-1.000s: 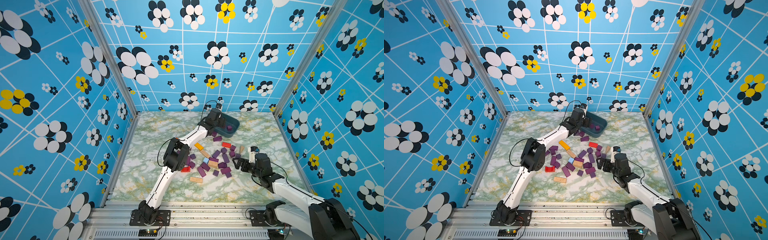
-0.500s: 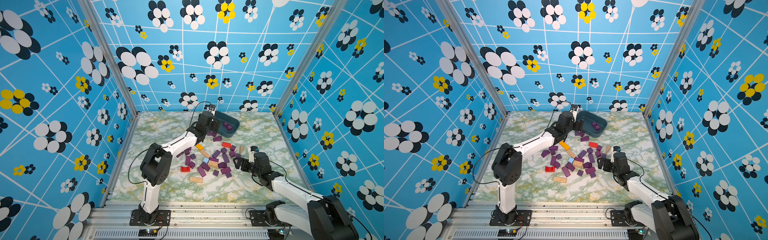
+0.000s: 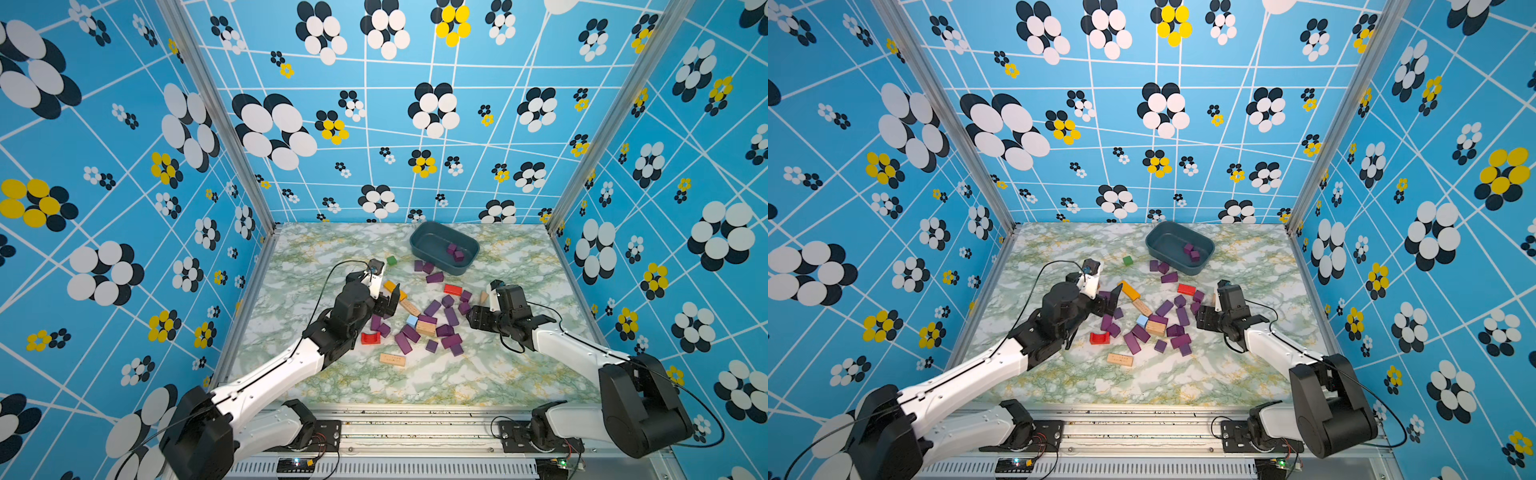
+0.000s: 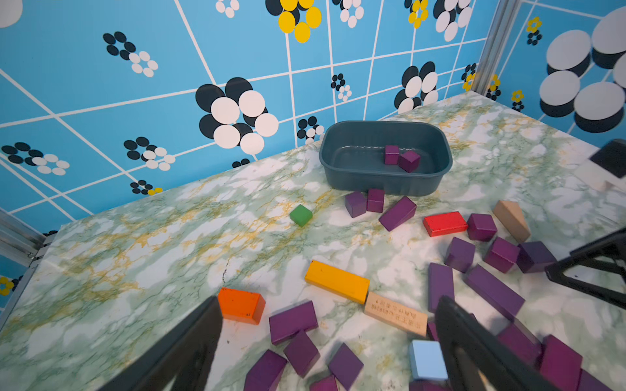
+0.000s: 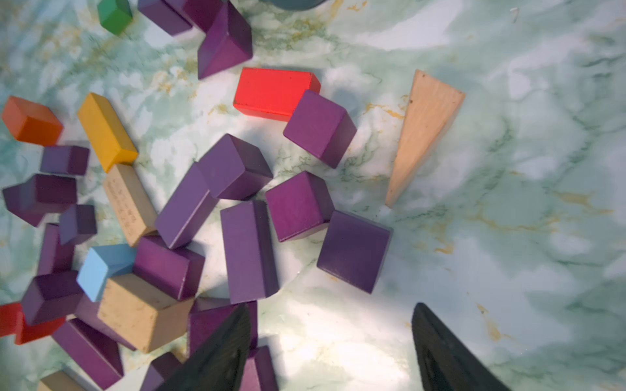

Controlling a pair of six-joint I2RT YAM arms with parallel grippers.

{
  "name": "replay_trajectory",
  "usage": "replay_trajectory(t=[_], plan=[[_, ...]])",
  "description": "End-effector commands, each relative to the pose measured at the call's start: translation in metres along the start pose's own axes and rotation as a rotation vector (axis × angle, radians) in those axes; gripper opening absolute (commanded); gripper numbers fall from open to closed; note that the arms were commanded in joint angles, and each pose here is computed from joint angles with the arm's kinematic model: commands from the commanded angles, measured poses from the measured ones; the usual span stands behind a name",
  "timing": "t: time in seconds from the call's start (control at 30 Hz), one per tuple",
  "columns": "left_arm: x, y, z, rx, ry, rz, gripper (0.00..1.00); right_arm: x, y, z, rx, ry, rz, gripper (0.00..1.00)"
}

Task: Pick purple bricks into the storage bin
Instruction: Pick up the building block from the center of the board.

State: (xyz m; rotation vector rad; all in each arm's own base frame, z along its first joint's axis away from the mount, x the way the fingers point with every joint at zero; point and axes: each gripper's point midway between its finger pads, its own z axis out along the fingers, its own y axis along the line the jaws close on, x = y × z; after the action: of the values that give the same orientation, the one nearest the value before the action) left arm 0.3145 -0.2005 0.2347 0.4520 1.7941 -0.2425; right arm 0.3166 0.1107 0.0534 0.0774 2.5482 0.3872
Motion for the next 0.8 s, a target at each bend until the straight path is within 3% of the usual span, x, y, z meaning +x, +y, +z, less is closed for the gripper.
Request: replay_trajectory(t=[0.0,0.13,0.3,0.6,0.77], plan=[[0.023,-0.018,-0.014,0.118,-0.001,0.004,1.0,0.017,-0.003,0.005,0.023,0.129,-0.022,0.7],[0.041,-0.026,-0.022,0.171,-0.01,0.008,1.0,0.017,-0.003,0.015,0.027,0.142,0.005,0.61],[0.057,-0.029,-0.022,0.191,-0.001,0.02,1.0,0.013,-0.012,0.023,0.087,0.148,0.023,0.58],[0.073,-0.02,-0.022,0.141,-0.062,0.007,0.99,0.011,-0.02,0.038,0.149,0.187,0.038,0.53],[0.079,-0.013,-0.02,0.099,-0.044,-0.02,0.99,0.006,-0.026,0.041,0.193,0.197,0.037,0.48]])
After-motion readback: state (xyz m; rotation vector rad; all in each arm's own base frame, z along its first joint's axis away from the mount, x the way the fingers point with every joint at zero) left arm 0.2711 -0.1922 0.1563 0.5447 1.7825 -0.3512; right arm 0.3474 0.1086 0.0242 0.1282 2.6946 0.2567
